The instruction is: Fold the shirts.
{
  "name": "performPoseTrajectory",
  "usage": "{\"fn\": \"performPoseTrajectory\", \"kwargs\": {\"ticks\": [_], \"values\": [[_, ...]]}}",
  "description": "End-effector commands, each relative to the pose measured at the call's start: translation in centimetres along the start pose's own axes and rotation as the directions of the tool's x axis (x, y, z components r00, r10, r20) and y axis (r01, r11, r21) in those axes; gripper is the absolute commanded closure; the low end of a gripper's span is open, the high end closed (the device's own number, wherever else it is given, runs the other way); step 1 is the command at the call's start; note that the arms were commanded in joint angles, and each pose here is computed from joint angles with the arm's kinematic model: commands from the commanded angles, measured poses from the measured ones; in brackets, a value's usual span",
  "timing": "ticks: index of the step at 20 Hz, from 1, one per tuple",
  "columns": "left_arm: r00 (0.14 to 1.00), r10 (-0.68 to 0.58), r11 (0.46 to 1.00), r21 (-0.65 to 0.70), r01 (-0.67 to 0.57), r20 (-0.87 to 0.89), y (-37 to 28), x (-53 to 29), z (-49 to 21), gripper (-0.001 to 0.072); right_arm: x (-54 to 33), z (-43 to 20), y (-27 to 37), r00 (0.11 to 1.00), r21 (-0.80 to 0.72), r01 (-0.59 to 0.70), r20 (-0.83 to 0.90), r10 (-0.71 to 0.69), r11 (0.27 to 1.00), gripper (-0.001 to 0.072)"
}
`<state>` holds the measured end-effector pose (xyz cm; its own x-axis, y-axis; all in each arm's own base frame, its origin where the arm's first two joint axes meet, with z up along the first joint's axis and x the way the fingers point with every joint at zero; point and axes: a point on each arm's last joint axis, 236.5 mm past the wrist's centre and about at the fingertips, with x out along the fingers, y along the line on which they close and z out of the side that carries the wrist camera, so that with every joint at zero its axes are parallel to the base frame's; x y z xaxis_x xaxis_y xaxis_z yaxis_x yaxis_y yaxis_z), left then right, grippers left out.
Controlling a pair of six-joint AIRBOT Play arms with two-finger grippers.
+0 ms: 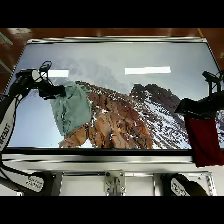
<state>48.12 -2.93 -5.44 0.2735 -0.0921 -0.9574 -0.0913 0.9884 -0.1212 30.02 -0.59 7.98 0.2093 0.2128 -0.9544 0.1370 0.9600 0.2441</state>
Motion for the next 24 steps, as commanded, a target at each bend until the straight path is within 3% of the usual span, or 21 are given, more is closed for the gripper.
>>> {"fn": "performPoseTrajectory", "kwargs": {"ticks": [1, 5, 6, 7, 8, 11, 14, 16, 19, 22, 24], "values": [[0.991, -0.082, 0.997, -0.006, 0.082, -0.106, -1.8, 3.8, -1.4, -0.0007, 0.0, 1.3, 0.9, 0.998, 0.001, -0.038, 0.055, 0.038, 0.999, 0.0077], [0.980, -0.108, 0.994, -0.037, 0.104, -0.169, -2.2, 5.6, -2.9, 0.0003, -0.1, 1.3, 1.2, 0.997, 0.001, -0.049, 0.055, 0.049, 0.999, 0.0077], [0.978, -0.108, 0.994, -0.044, 0.102, -0.179, -2.2, 5.6, -3.1, 0.0216, -0.1, 1.3, 1.2, 0.997, 0.001, -0.049, 0.055, 0.049, 0.999, 0.0077], [0.978, -0.109, 0.994, -0.040, 0.103, -0.177, -2.2, 5.5, -3.1, 0.0618, -0.1, 1.3, 1.2, 0.997, 0.001, -0.049, 0.055, 0.049, 0.999, 0.0077], [0.979, -0.117, 0.993, -0.013, 0.117, -0.165, -2.5, 5.0, -2.7, 0.0668, -0.1, 1.3, 1.2, 0.997, 0.001, -0.049, 0.055, 0.049, 0.999, 0.0077], [0.987, -0.152, 0.987, 0.048, 0.155, -0.058, -4.2, 0.2, 0.9, 0.0669, -0.1, 1.4, 1.1, 0.997, 0.000, -0.046, 0.060, 0.046, 0.999, 0.0077], [0.950, -0.226, 0.960, 0.216, 0.179, 0.214, -8.7, -12.5, 5.8, 0.0669, -0.1, 1.7, 1.1, 0.996, -0.040, -0.043, 0.072, 0.045, 0.998, 0.0077], [0.860, -0.314, 0.926, 0.329, 0.184, 0.403, -12.7, -24.3, 6.0, 0.0669, -0.1, 1.9, 1.1, 0.996, -0.084, -0.038, 0.081, 0.045, 0.996, 0.0077], [0.651, -0.463, 0.869, 0.452, 0.200, 0.602, -16.6, -40.8, 1.0, 0.0669, -0.2, 2.0, 1.3, 0.995, -0.113, -0.043, 0.088, 0.053, 0.993, 0.0077], [0.499, -0.581, 0.810, 0.514, 0.281, 0.643, -18.6, -49.2, -4.6, 0.0669, -2.0, 1.7, 3.8, 0.981, -0.133, -0.125, 0.129, 0.142, 0.983, 0.0077], [0.479, -0.636, 0.768, 0.555, 0.320, 0.605, -20.5, -50.1, -6.6, 0.0670, -3.9, 1.1, 4.5, 0.973, -0.156, -0.122, 0.175, 0.149, 0.980, 0.0077]]}}
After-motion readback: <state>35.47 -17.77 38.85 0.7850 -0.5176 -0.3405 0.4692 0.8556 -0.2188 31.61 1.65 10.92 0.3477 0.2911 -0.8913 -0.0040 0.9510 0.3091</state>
